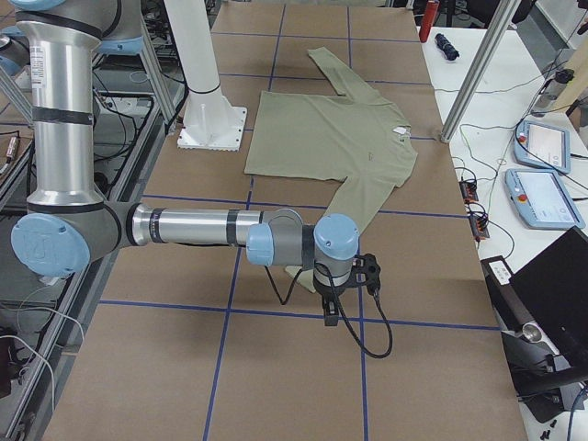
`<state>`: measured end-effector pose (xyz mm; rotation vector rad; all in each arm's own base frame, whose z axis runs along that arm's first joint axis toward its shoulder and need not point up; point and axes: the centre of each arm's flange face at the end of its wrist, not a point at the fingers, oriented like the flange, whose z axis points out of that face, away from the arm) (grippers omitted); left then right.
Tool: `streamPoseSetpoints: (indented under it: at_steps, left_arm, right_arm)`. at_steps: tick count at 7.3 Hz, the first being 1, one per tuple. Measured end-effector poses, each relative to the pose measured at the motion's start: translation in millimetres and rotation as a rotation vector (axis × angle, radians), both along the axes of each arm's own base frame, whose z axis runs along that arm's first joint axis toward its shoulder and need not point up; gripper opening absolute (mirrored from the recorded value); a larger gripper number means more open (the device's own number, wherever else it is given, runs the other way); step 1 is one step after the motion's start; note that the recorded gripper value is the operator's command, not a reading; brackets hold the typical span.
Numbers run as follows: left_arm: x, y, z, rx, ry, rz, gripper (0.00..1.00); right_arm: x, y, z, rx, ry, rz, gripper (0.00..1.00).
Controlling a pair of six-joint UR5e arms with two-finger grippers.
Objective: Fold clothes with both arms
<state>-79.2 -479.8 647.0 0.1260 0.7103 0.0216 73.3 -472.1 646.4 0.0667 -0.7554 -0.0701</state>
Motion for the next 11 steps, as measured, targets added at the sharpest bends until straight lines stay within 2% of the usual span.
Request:
streamPoseSetpoints:
  at_steps: [3,7,9,11]
  left_arm:
    - [0,-2,0,0.006,-0.003,0.001,1.0]
    - [5,-37,-42,0.098,0.005,0.017,1.0]
    - [20,-42,-42,0.137,0.009,0.047,1.0]
    - [23,-33,-20,0.207,0.019,0.055,1.0]
  right_arm:
    - [-1,-2,-5,0.01,-0.01,-0.001,1.0]
    - [-7,-22,-26,0.081,-0.023,-0.015,1.0]
    - [-39,-30,-31,0.127,-0.05,-0.069,1.0]
    - [-79,-33,-40,0.146,-0.071,-0.062,1.0]
